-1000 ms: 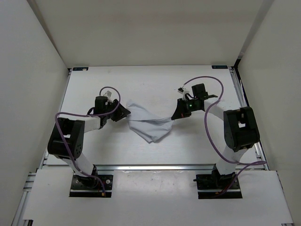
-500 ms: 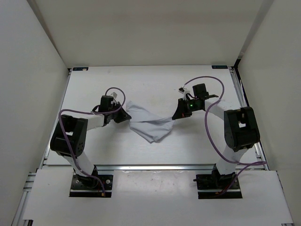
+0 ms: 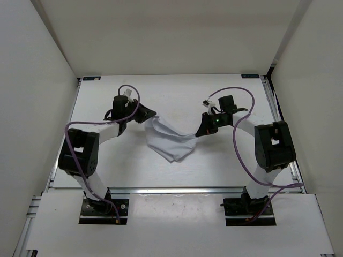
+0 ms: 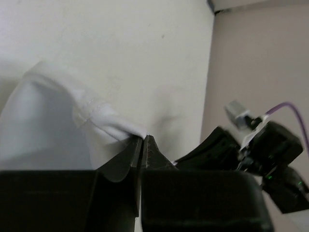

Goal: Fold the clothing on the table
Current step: Flatten the skirt out

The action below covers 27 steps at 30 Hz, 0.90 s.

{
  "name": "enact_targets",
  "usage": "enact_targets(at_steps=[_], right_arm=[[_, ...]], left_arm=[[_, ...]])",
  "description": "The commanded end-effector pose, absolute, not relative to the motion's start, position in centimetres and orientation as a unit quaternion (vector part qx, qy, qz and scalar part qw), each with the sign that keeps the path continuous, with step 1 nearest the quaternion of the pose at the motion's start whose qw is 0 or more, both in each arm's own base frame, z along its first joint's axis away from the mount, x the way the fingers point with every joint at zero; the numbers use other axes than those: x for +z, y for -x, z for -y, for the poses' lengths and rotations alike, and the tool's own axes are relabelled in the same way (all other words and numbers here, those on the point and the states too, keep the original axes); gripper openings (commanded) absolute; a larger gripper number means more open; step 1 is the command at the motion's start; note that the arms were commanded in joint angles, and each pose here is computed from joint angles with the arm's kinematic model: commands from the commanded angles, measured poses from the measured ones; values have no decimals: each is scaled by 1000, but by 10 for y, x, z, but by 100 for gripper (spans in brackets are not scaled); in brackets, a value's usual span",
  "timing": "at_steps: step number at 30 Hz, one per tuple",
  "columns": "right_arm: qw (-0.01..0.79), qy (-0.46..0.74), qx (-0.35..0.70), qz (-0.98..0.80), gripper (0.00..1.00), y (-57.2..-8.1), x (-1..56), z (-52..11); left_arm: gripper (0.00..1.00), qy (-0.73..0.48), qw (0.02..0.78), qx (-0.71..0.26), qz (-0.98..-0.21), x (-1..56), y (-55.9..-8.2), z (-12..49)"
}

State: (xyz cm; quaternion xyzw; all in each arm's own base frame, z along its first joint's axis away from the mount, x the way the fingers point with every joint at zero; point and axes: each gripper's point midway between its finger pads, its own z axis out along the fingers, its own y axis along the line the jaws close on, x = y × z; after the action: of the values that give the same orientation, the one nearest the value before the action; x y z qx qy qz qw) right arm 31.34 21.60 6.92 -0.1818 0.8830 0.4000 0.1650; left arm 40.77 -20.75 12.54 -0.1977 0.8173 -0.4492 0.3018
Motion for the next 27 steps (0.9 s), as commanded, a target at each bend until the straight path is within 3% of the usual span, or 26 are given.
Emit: enact_targets(at_steps=[1, 2, 4, 6, 7, 9, 13, 18, 20, 22, 23, 25, 27], right_arm=[[167, 200, 410, -874, 0, -315, 78, -223], [158, 201, 409, -876, 0, -308, 76, -224], [158, 208, 404, -877, 0, -307, 75, -224], [153, 211, 403, -877, 0, -302, 74, -224], [154, 210, 401, -878, 0, -303, 74, -223], [153, 213, 401, -878, 0, -300, 76, -225], [158, 211, 399, -878, 0, -305, 77, -222], [158, 185, 396, -886, 0, -310, 77, -219], [168, 151, 365, -903, 0, -323, 72, -206], [173, 108, 332, -921, 0, -339, 63, -191], [182, 90, 310, -929, 0, -349, 60, -183], [191, 62, 290, -936, 0, -365, 56, -172], [198, 39, 281, -938, 4, -380, 55, -163]], left_arm=[[11, 215, 355, -496, -762, 160, -455, 224], [15, 214, 369, -520, -740, 175, -463, 228], [48, 232, 377, -547, -711, 180, -477, 230], [60, 243, 388, -562, -689, 190, -486, 227], [72, 247, 399, -563, -681, 195, -490, 219], [79, 245, 417, -562, -671, 208, -497, 206], [76, 225, 450, -535, -678, 219, -495, 176], [65, 155, 465, -388, -780, 181, -477, 135], [55, 136, 465, -370, -792, 175, -458, 134], [36, 119, 455, -371, -801, 167, -438, 144], [20, 109, 453, -374, -802, 165, -427, 152], [7, 99, 439, -375, -810, 156, -408, 166], [2, 78, 425, -388, -814, 150, -387, 189]])
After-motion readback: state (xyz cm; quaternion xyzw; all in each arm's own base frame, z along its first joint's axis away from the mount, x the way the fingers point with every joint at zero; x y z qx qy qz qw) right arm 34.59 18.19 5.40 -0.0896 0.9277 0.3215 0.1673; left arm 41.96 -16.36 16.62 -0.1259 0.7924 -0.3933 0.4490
